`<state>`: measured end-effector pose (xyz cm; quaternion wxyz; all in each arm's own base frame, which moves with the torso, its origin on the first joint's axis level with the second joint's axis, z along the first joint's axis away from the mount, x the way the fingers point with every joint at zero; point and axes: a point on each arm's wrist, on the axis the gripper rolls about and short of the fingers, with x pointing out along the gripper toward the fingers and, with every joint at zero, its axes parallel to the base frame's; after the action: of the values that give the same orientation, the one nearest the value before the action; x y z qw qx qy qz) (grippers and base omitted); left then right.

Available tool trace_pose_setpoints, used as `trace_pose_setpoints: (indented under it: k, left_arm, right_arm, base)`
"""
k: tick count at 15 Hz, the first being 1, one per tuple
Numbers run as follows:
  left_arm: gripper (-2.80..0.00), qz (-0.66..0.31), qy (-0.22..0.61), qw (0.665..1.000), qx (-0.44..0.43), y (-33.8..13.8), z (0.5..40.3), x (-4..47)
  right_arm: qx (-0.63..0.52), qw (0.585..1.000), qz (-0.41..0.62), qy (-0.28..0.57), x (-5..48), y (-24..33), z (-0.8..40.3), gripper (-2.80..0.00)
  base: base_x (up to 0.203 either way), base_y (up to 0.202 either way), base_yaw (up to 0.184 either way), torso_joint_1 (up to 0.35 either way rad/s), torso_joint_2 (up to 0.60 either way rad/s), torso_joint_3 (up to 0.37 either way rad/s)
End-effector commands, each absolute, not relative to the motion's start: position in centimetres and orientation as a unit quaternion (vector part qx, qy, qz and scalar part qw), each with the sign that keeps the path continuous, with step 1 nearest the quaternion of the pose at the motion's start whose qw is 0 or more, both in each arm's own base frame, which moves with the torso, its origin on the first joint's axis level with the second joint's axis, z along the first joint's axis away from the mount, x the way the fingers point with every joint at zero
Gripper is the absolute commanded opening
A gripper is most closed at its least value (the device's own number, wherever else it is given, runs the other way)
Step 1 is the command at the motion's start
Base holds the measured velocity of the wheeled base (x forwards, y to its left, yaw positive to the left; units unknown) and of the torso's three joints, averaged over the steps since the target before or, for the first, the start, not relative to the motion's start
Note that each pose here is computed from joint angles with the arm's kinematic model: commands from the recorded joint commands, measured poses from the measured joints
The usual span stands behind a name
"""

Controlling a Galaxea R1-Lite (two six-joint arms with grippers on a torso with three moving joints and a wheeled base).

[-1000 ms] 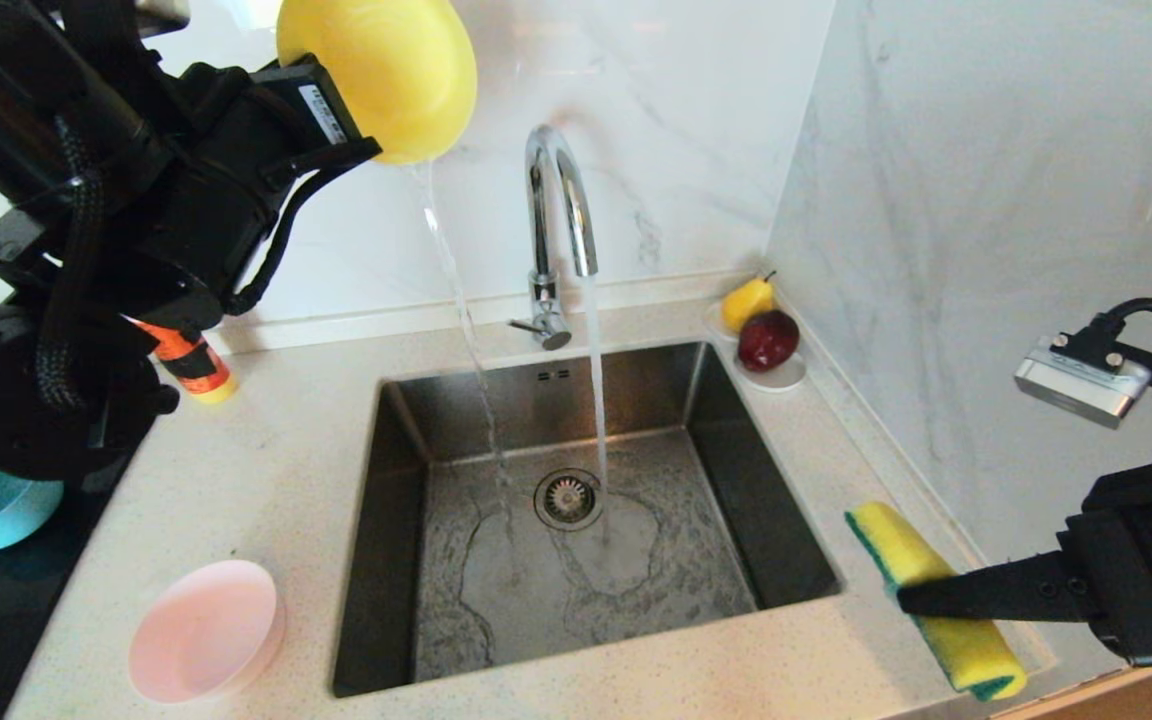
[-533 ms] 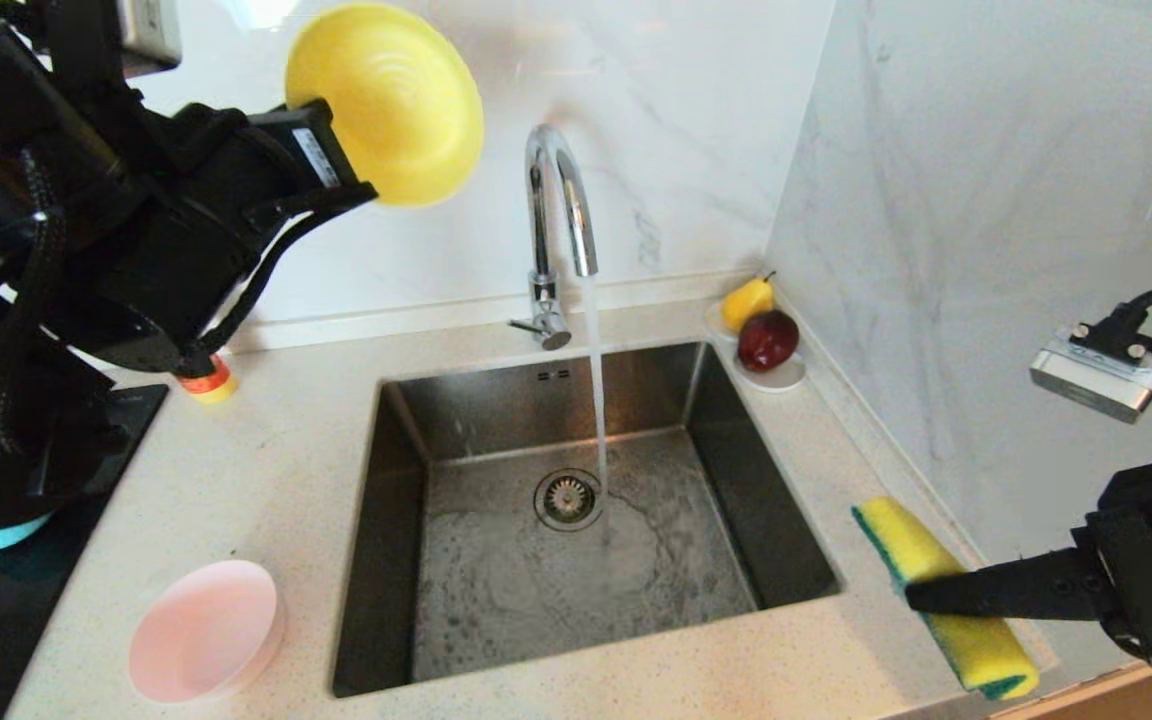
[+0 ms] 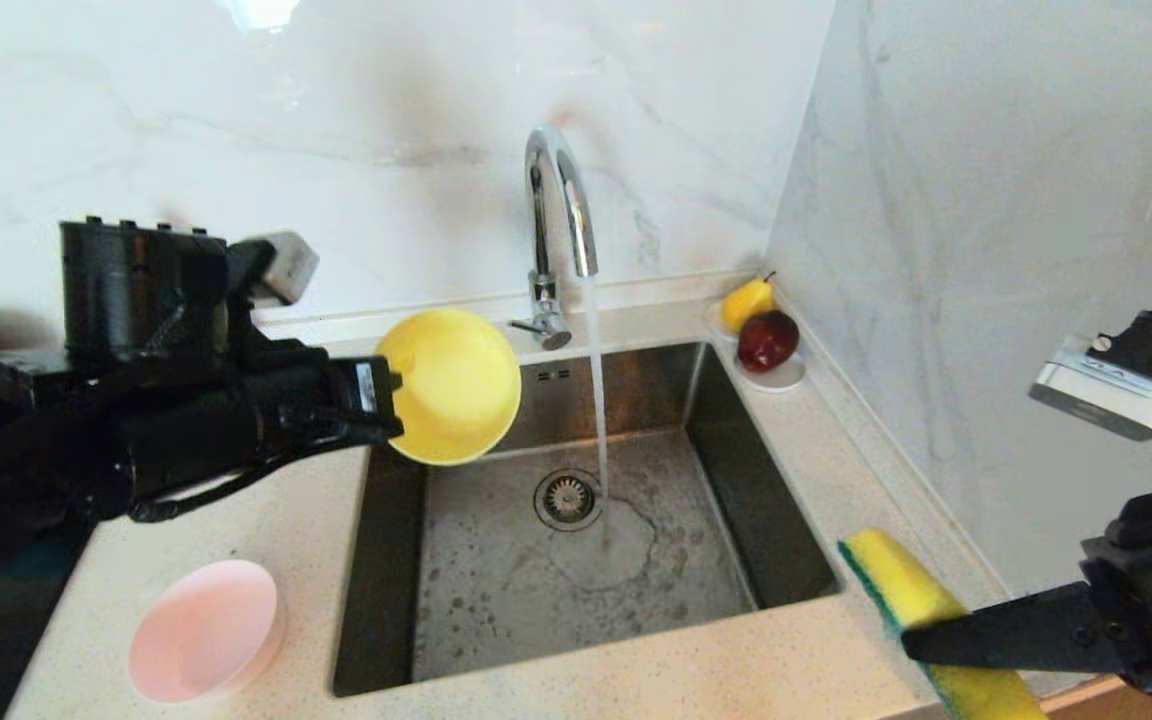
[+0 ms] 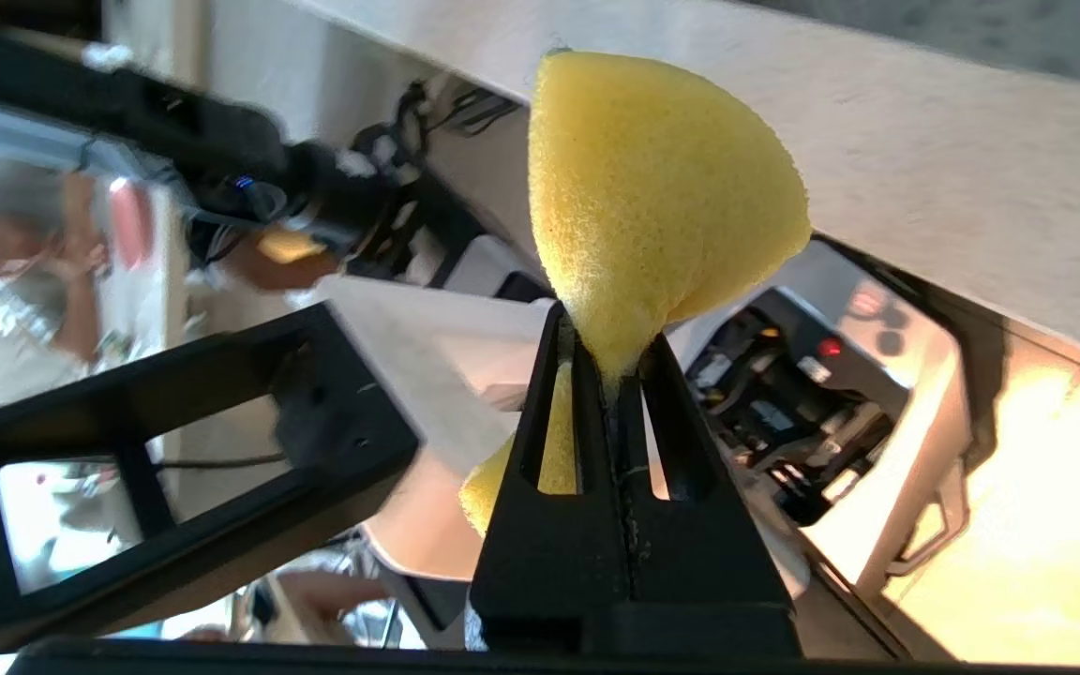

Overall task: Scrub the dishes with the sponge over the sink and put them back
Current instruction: Wipe the bowl

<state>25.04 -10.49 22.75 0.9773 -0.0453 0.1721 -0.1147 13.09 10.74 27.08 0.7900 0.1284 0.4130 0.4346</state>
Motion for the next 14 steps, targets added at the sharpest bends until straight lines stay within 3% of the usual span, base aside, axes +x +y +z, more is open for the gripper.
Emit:
trace_pose_setpoints:
  k: [1, 8, 10, 14]
  left_arm:
    - [-2.80, -0.123, 0.202, 0.971, -0.026, -11.8, 20.8, 24.1]
    - [-2.80, -0.091, 0.160, 0.982, 0.029, -19.0, 15.5, 23.5]
    - [-2.80, -0.090, 0.114, 0.989, 0.018, -20.8, 15.3, 23.0]
    - [-2.80, -0.104, 0.106, 0.988, 0.031, -21.3, 14.6, 22.1]
  right_arm:
    - [0.127, 0.778, 0.446, 0.424, 13.3, 11.4, 26.9, -2.80]
    - [0.108, 0.747, 0.466, 0.462, 13.9, 13.9, 25.7, -2.80]
    - [0.106, 0.742, 0.462, 0.474, 15.0, 14.9, 25.3, -2.80]
    - [0.121, 0.728, 0.470, 0.485, 17.3, 17.1, 25.6, -2.80]
  base:
    - [0.000, 0.000, 0.000, 0.000, 0.00, 0.000]
    - [0.000, 0.000, 0.000, 0.000, 0.00, 0.000]
    - [0.000, 0.000, 0.000, 0.000, 0.00, 0.000]
    - [0.000, 0.000, 0.000, 0.000, 0.00, 0.000]
